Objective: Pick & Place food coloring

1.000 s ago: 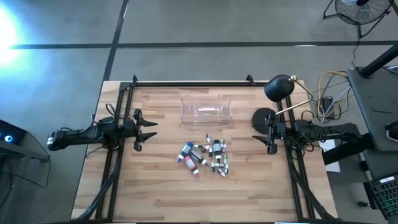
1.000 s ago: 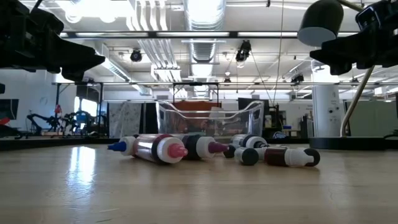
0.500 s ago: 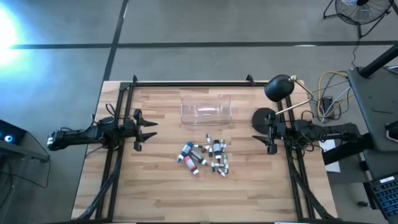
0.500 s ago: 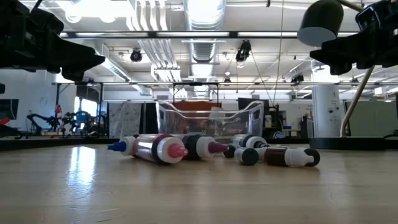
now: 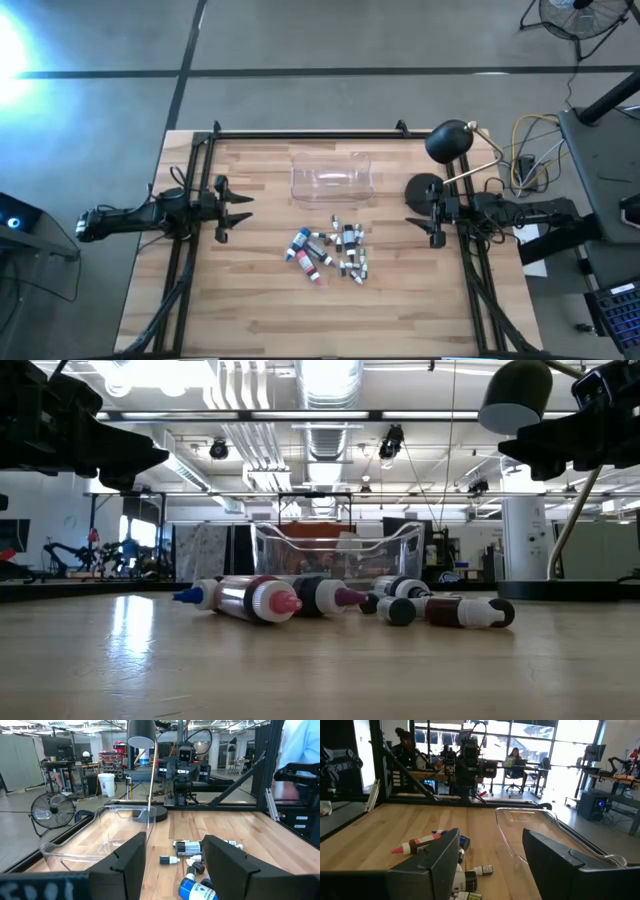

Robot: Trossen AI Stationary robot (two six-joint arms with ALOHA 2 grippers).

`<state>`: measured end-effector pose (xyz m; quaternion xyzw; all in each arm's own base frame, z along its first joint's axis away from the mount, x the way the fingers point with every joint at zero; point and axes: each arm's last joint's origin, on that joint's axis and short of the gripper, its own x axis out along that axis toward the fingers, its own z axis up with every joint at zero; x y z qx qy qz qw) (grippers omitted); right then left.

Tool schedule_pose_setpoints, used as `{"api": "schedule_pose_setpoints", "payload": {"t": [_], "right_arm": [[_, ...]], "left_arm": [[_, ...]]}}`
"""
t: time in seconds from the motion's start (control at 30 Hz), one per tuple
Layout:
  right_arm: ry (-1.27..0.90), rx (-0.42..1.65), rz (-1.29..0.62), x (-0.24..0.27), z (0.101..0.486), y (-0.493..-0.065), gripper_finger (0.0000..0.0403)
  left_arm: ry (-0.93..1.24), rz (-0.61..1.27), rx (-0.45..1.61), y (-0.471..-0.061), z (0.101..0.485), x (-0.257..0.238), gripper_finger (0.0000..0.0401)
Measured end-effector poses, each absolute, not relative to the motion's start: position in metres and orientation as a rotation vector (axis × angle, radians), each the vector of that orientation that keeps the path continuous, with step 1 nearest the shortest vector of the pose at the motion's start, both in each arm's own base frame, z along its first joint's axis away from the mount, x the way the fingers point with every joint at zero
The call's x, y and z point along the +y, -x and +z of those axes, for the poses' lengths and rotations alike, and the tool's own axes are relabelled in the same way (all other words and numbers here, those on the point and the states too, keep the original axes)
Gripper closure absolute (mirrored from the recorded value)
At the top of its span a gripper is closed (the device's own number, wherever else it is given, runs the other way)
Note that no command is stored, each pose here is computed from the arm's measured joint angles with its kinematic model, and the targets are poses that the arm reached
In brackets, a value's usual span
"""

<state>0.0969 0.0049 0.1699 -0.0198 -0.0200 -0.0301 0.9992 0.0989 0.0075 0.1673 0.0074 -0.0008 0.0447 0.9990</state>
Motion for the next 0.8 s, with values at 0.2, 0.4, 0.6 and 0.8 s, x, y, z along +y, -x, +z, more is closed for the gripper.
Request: {"api": "schedule_pose_setpoints", "payload": {"t": [0.2, 0.4, 0.6, 0.8], "right_arm": [[0.039, -0.04, -0.06, 0.005, 0.1699, -0.0969, 0.0193], [0.039, -0.04, -0.06, 0.005, 0.1699, -0.0969, 0.0193], [0.039, -0.04, -0.06, 0.005, 0.1699, -0.0969, 0.0193], [-0.249, -0.048, -0.053, 0.005, 0.1699, -0.0969, 0.0193]], "left_arm": [[-0.015, 0.09, -0.002, -0.0989, 0.1673, 0.0076, 0.0232], [-0.015, 0.09, -0.002, -0.0988, 0.1673, 0.0075, 0.0232], [-0.015, 0.09, -0.002, -0.0989, 0.1673, 0.0075, 0.0232], [-0.015, 0.09, -0.002, -0.0989, 0.1673, 0.0075, 0.0232]]}}
